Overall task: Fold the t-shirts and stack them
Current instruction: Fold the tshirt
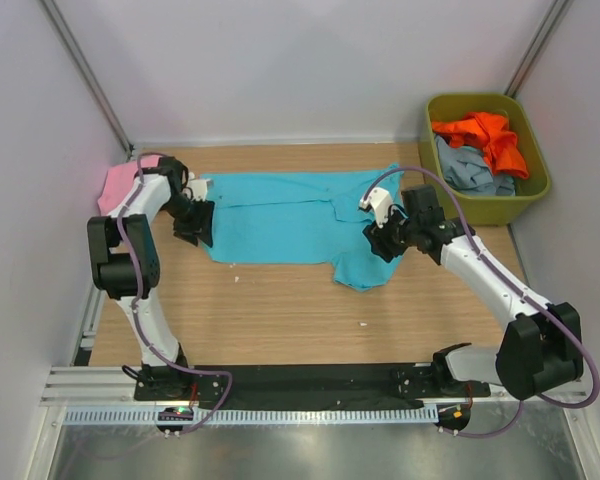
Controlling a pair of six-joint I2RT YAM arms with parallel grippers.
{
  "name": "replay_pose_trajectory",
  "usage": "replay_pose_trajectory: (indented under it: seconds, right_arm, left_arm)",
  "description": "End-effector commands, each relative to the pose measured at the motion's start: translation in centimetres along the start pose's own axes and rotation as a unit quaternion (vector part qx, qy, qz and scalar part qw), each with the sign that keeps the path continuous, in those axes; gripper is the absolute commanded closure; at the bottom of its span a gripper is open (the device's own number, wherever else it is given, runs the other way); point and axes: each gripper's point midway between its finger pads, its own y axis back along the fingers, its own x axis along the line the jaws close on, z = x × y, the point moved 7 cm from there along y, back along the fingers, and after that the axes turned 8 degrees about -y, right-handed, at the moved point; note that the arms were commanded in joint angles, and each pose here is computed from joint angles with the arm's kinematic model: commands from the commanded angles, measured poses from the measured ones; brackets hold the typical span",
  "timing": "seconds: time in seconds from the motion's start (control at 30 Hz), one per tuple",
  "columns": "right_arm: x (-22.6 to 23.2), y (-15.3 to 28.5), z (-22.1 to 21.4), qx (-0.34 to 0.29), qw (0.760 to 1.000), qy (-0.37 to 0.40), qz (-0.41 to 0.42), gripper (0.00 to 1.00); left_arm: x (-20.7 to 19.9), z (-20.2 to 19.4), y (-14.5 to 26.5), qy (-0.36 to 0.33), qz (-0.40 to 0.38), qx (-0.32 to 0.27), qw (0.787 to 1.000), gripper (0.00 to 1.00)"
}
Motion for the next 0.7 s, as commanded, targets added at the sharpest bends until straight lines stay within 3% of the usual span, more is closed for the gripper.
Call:
replay_pose_trajectory:
  seconds: [0.0, 0.4, 0.67]
  right_arm:
    - [-0.7, 0.4, 2.5, -0.032, 0.999, 0.014, -0.012, 0.43]
    - [-1.6, 1.0, 3.3, -0.025, 0.998, 0.021, -0.044, 0.43]
    - [-1.2, 0.7, 2.5, -0.03, 0.999, 0.012, -0.041, 0.42]
  left_arm:
    - [-1.5, 0.6, 0.0, 0.005, -0.088, -0.024, 0.996, 0.5]
    - [0.1, 1.7, -1.9, 0.042, -0.131, -0.028, 0.99, 0.51]
    - [-1.1, 1.2, 2.1, 0.03, -0.123, -0.069, 0.99, 0.5]
